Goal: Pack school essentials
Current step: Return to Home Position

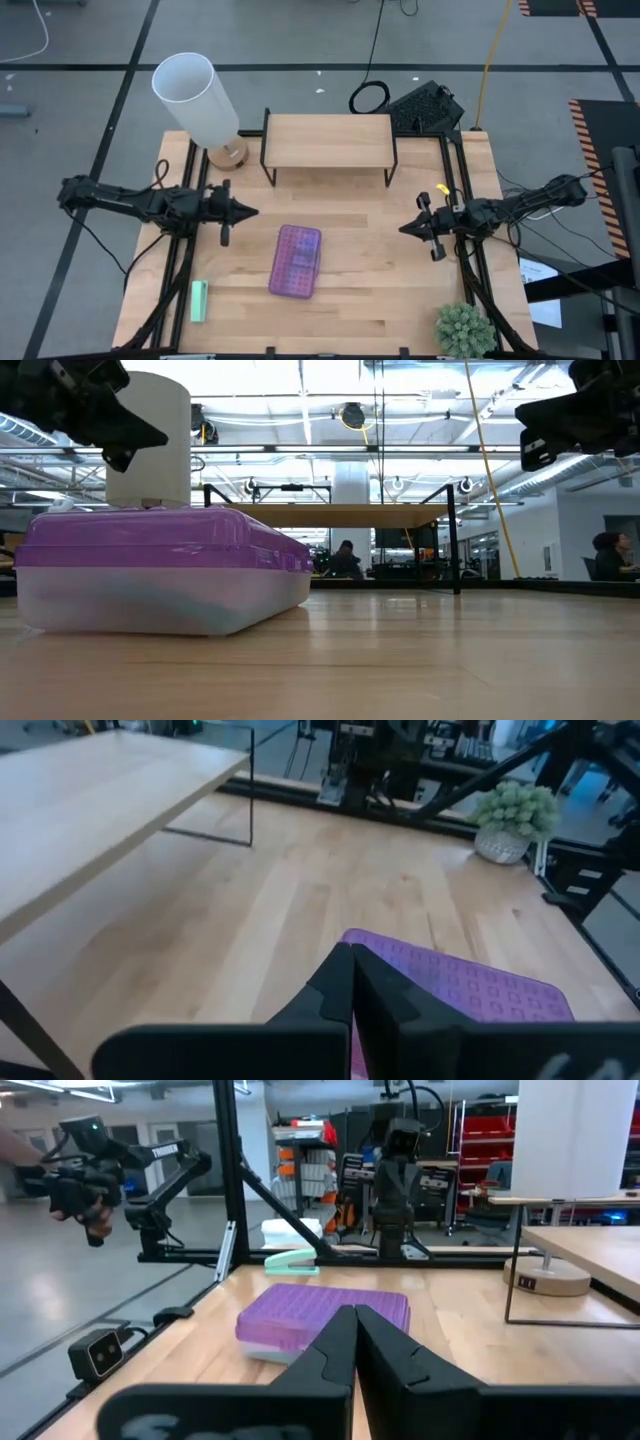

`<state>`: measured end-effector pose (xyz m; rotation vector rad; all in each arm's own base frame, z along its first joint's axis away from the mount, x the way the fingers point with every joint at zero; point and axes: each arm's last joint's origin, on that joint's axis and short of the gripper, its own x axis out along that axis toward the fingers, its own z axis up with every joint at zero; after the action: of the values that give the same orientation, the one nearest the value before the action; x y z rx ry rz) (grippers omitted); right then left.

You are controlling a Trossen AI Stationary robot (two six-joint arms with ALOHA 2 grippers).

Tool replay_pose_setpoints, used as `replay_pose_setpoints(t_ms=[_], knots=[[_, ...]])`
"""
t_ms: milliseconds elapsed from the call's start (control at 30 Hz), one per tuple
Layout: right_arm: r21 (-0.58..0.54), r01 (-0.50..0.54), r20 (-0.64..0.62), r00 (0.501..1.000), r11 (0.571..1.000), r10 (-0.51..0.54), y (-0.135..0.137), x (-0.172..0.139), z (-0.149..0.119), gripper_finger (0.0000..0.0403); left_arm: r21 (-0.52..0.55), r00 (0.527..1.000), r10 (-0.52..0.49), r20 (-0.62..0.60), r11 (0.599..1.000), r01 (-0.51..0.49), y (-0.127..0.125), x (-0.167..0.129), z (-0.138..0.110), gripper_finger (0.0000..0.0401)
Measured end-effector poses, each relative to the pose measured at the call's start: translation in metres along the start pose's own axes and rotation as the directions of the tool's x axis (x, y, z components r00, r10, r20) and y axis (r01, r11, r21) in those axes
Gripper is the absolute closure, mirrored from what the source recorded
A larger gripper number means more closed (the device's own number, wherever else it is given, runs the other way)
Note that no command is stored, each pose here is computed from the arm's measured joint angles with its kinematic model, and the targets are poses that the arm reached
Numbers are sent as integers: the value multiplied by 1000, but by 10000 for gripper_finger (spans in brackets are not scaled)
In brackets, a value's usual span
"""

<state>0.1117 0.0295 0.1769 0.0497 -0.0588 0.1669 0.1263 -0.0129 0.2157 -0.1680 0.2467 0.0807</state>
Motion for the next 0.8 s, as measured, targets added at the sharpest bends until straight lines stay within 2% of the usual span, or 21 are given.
replay_pose_setpoints(t_ms=[367, 800], knots=[[7, -15, -3, 1000, 1000, 15, -1, -6, 0, 403, 70, 998, -4, 69, 998, -1, 7, -11, -18, 400], [18, 42, 5, 999, 999, -42, -7, -14, 0, 403, 38, 979, -22, 205, 999, 15, 13, -12, -45, 400]])
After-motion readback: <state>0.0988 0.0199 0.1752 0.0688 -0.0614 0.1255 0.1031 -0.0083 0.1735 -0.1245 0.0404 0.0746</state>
